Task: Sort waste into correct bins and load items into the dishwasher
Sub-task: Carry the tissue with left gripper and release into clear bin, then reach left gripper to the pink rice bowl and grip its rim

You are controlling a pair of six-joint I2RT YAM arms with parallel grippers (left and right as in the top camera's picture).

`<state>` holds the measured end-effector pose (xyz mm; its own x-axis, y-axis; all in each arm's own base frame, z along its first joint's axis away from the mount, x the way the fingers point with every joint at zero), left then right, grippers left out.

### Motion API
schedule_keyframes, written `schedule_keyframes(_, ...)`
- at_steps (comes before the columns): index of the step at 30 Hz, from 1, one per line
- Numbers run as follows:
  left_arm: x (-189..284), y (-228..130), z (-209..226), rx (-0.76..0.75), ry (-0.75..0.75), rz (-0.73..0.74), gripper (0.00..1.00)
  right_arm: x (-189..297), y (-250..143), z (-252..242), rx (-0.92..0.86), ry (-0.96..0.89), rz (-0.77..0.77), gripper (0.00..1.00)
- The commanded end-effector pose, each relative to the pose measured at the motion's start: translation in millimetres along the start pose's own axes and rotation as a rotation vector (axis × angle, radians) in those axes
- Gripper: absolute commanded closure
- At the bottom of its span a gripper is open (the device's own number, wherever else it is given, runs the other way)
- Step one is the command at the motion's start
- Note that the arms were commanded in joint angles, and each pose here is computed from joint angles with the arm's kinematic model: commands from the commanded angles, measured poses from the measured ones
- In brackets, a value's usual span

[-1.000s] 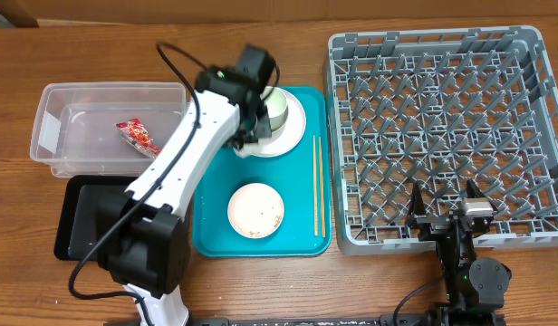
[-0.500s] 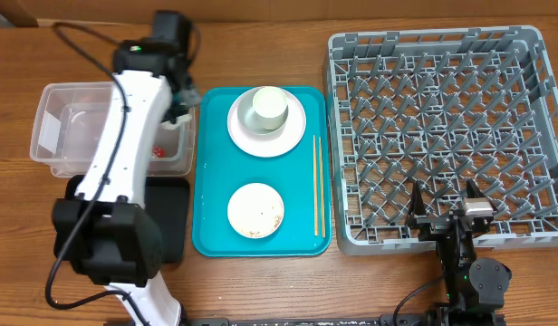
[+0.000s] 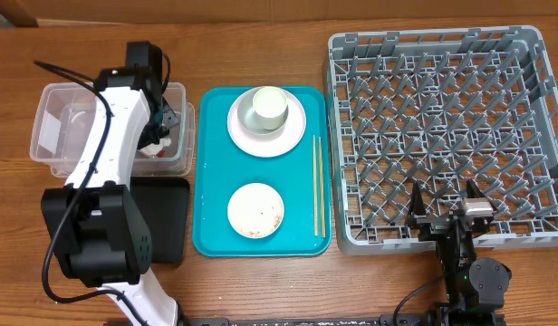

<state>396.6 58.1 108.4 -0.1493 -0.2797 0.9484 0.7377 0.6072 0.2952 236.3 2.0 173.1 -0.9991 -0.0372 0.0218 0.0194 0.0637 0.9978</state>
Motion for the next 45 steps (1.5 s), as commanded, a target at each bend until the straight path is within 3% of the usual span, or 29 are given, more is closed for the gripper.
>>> schedule_keyframes(1,-6,-1,3,0.011,0.021,-0.002,0.87,0,-2,-3,0.004,-0.017,-0.002,0.00)
schedule_keyframes(3,-6,1,2,0.010,0.017,-0.007,0.75,0,-2,-3,0.004,-0.017,-0.002,0.00)
schedule_keyframes(4,-5,2,2,0.011,0.015,-0.009,0.56,0,-2,-3,0.004,-0.017,-0.002,0.00)
schedule_keyframes(6,-2,3,1,0.012,0.011,-0.012,0.51,0,-2,-3,0.004,-0.017,-0.002,0.00)
schedule_keyframes(16,49,2,-16,-0.083,-0.100,0.054,0.76,0,-2,-3,0.004,-0.017,-0.002,0.00)
schedule_keyframes(18,58,-4,-26,-0.123,-0.148,0.080,0.96,0,-2,-3,0.004,-0.017,-0.002,0.00)
schedule_keyframes(23,69,-36,-46,-0.196,-0.251,0.202,0.96,0,-2,-3,0.004,-0.017,-0.002,0.00)
schedule_keyframes(29,83,-79,-58,-0.286,-0.257,0.316,0.96,0,-2,-3,0.004,-0.017,-0.002,0.00)
schedule_keyframes(43,124,-203,-112,-0.700,-0.257,0.341,0.96,0,-2,-3,0.004,-0.017,-0.002,0.00)
schedule_keyframes(45,127,-222,-118,-0.757,-0.261,0.337,0.92,0,-2,-3,0.004,-0.017,-0.002,0.00)
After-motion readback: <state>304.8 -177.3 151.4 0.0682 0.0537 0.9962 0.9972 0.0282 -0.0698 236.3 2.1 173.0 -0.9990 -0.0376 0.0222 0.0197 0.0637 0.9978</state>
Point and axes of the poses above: each gripper's point midway between its finger pads, its own x axis back along the fingers, its own z axis along the line the jaws close on, y = z × x, the point moved 1 cm from there along x, back along the fingers, and after that the axes turned 3 degrees about x, right-handed, at the moved point
